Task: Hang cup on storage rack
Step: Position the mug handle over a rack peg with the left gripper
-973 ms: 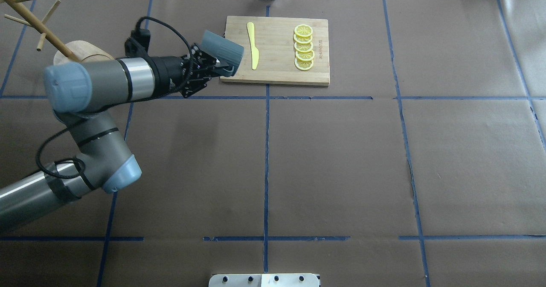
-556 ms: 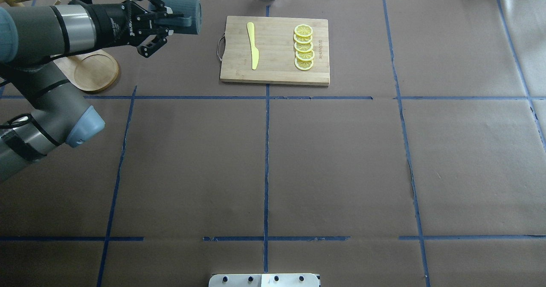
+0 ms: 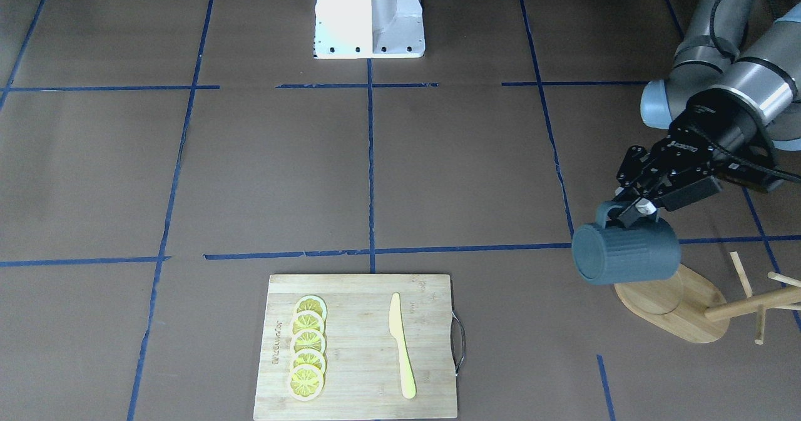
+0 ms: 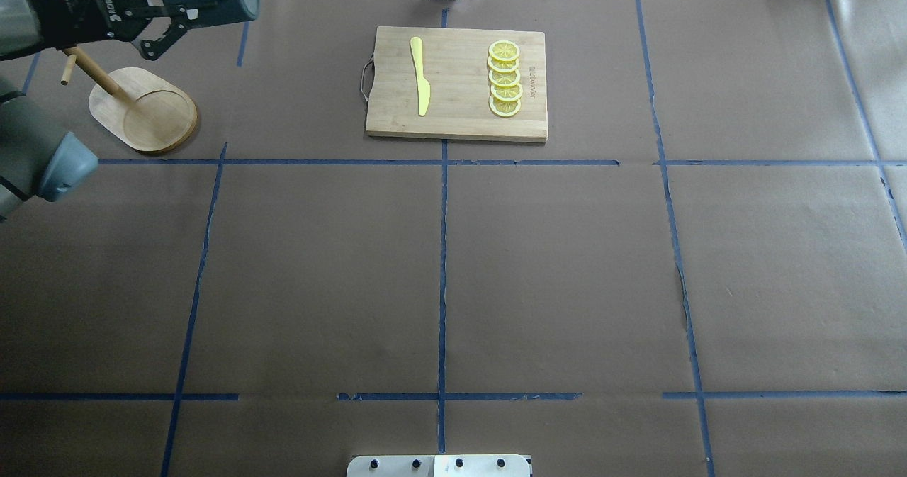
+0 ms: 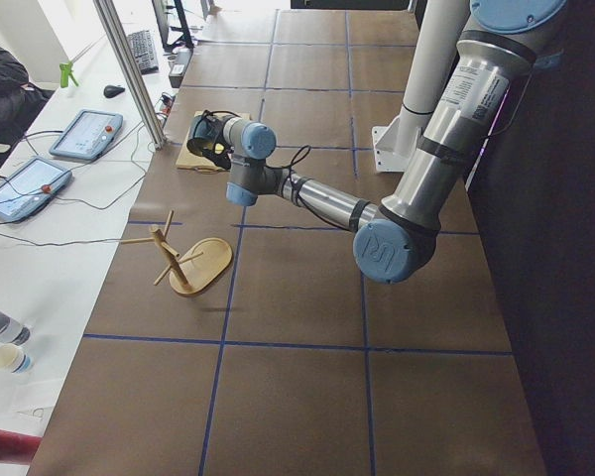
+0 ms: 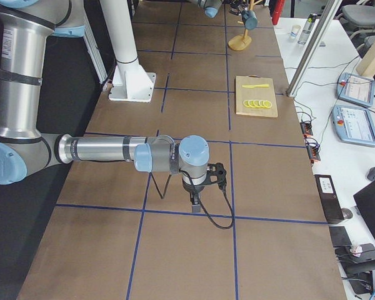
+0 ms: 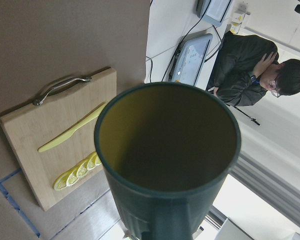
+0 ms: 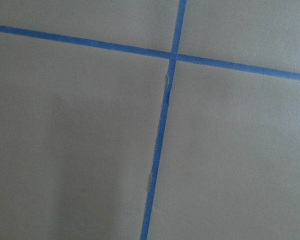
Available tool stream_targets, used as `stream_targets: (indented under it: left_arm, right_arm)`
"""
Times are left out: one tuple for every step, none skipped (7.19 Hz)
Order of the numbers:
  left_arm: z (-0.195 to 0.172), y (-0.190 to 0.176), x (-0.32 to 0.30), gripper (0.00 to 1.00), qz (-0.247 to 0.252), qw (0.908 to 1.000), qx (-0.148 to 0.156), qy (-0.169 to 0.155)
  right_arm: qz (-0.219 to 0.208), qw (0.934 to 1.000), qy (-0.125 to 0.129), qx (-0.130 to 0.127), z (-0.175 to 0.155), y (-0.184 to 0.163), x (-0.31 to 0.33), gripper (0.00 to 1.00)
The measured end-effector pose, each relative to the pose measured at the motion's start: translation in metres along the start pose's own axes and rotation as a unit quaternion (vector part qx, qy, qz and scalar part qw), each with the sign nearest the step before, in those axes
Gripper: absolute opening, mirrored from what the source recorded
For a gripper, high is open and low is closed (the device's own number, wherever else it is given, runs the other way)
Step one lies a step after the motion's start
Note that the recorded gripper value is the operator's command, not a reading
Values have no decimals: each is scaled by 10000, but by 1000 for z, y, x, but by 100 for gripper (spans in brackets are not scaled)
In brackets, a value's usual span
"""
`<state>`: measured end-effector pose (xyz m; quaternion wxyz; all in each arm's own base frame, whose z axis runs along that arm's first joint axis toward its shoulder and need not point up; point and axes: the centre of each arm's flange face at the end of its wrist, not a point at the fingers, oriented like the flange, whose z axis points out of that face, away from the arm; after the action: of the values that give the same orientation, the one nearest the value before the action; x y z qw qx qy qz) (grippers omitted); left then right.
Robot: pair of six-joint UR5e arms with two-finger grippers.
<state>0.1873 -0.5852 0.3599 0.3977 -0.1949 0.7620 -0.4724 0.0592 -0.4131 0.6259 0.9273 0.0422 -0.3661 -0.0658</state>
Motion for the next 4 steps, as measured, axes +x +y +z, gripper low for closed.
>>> stream_targets:
  left_arm:
    - [-20, -31, 2, 5, -28, 9999, -64, 91]
    - [-34, -59, -1, 4, -23, 9998, -100, 160]
    - [-44, -77, -6, 4, -24, 9998, -98, 194]
    - [-55, -90, -12, 4, -34, 9997, -120, 227]
  right_arm:
    - [-8, 10000, 3, 1, 0, 0, 0, 100]
    - [-13, 10000, 6, 2, 0, 0, 0, 100]
    - [-17, 10000, 8, 4, 0, 0, 0, 100]
    - [-22, 10000, 9, 8, -1, -1, 0, 100]
